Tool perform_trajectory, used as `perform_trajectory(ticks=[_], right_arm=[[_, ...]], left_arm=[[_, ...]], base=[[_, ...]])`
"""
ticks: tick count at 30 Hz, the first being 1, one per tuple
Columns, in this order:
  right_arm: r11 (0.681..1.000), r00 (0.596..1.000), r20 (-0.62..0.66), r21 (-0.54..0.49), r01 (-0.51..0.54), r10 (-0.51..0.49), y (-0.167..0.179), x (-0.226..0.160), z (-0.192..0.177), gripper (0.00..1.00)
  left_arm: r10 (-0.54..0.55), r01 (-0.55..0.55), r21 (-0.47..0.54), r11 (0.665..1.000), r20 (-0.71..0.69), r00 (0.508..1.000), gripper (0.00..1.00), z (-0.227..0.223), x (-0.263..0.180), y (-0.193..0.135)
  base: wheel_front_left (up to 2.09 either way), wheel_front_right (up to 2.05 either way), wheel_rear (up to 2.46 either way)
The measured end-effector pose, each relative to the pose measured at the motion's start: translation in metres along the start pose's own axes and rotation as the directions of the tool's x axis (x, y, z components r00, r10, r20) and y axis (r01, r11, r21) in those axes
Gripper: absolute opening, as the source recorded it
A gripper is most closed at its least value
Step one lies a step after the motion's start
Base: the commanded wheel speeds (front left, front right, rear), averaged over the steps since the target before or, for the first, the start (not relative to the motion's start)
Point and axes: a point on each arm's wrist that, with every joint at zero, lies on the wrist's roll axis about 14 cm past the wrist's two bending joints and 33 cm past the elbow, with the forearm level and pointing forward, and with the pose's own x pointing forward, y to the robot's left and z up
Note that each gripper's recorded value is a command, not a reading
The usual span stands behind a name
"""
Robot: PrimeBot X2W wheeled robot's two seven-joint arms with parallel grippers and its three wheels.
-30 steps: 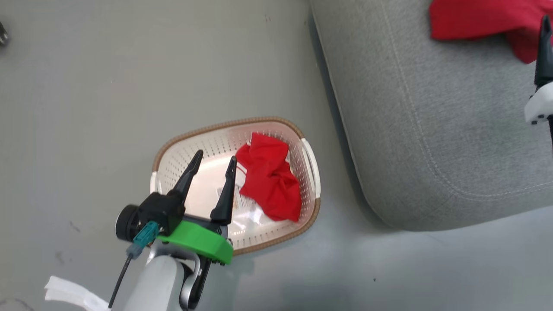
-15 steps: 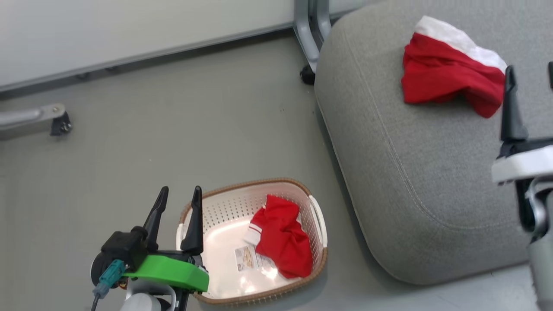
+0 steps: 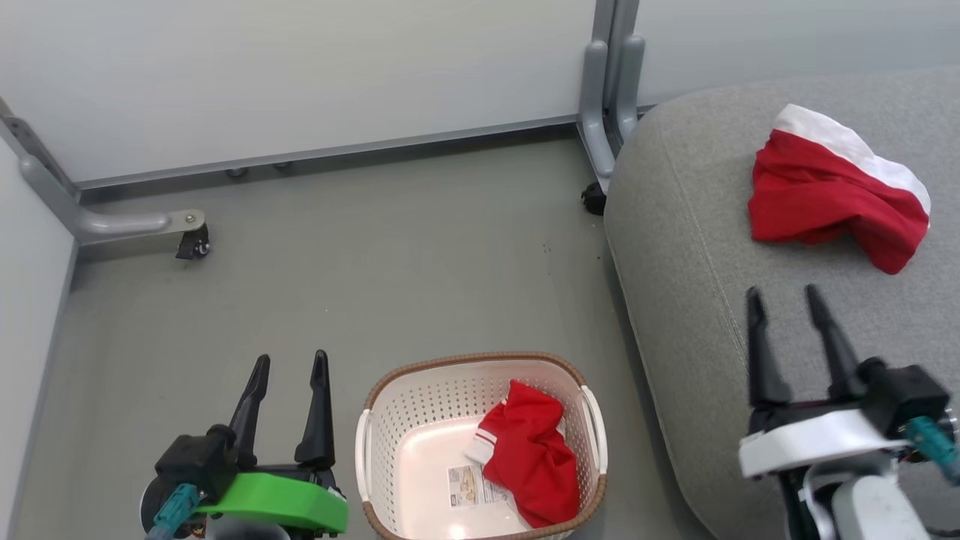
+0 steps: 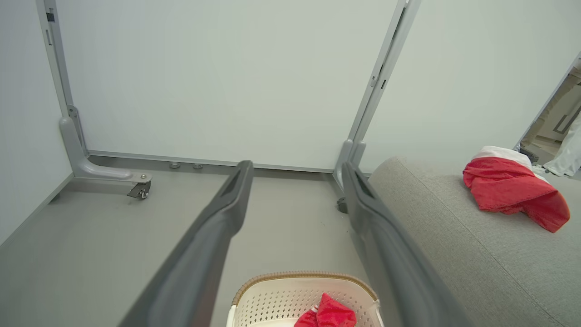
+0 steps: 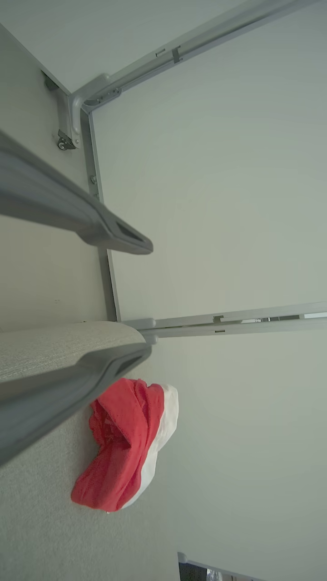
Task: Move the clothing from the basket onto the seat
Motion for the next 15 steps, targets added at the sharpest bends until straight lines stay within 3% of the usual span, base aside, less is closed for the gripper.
perform_trajectory(ticks=[9, 15], right_arm=[[0.997, 0.99, -0.12, -0.011, -0.076, 0.075, 0.029, -0.021, -0.036, 1.0], [0.997, 0.985, -0.159, -0.025, -0.079, 0.074, 0.029, -0.025, -0.047, 1.0]], left_arm=[[0.044, -0.044, 0.012, 0.999, 0.009, 0.999, 1.0, 0.003, -0.017, 0.012], [0.06, -0.06, 0.006, 0.998, 0.001, 0.998, 1.0, 0.001, -0.02, 0.016]], base=[[0.0, 0.0, 0.0], [0.0, 0.0, 0.0]])
